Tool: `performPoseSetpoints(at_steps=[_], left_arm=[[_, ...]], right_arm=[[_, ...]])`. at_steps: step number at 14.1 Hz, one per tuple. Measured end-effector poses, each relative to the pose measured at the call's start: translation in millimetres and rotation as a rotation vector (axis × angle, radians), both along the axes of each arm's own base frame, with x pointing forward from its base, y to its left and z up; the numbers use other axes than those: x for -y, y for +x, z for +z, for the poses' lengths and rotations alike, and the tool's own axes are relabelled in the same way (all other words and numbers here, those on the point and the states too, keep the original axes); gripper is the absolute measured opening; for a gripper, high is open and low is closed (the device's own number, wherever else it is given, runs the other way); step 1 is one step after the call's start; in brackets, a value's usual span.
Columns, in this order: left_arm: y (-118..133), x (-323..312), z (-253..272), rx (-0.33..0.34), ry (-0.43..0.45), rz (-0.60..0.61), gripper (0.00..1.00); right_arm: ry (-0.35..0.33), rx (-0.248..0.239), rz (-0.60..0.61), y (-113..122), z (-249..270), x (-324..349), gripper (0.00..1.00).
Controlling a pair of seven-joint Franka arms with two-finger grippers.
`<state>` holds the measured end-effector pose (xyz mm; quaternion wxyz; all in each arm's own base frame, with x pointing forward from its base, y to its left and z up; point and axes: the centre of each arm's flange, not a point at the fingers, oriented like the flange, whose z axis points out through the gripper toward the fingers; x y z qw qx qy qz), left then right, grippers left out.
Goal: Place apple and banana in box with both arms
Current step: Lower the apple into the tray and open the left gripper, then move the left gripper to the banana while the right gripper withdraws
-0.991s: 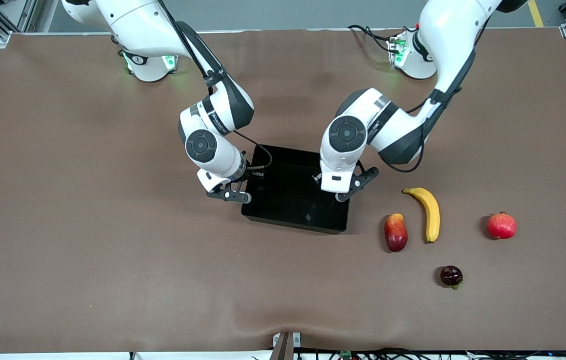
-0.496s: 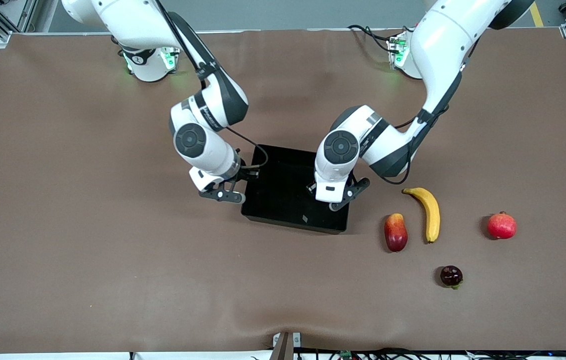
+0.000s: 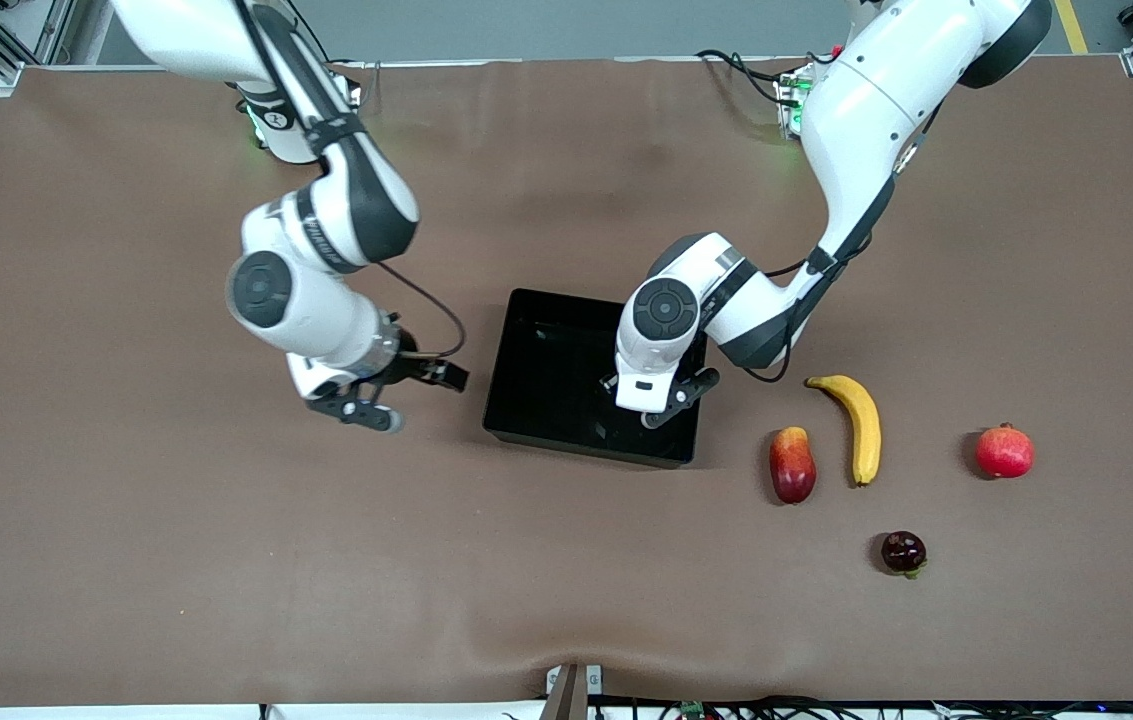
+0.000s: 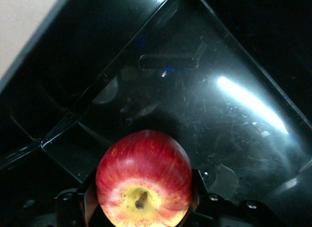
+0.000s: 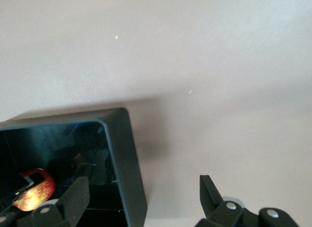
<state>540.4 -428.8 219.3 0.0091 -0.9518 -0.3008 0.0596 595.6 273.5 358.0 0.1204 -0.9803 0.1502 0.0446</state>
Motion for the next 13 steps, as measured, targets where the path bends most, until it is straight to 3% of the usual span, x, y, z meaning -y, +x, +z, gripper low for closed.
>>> performPoseSetpoints(at_steps=[1,3,9,13], left_arm=[[1.0,-0.5,-0.6,0.005,0.002,-0.003,0.81],[8.9,-0.8,9.7,0.033,-0.002,-0.003,0.99],[45.7,-47.7,125.8,0.132,0.035,-0.002,1.0],[65.9,-118.6,196.1,0.145,0.066,-0.128,1.0]], right_arm=[[0.003,0.003,0.009,3.0,6.1,10.9,1.0],[0.007,0.0,0.03,7.8,16.1,33.9,1.0],[0.041,-0.023,0.103,17.2,68.0,171.6,1.0],[0.036,-0.019,0.162,-5.6,123.4,262.4,1.0]])
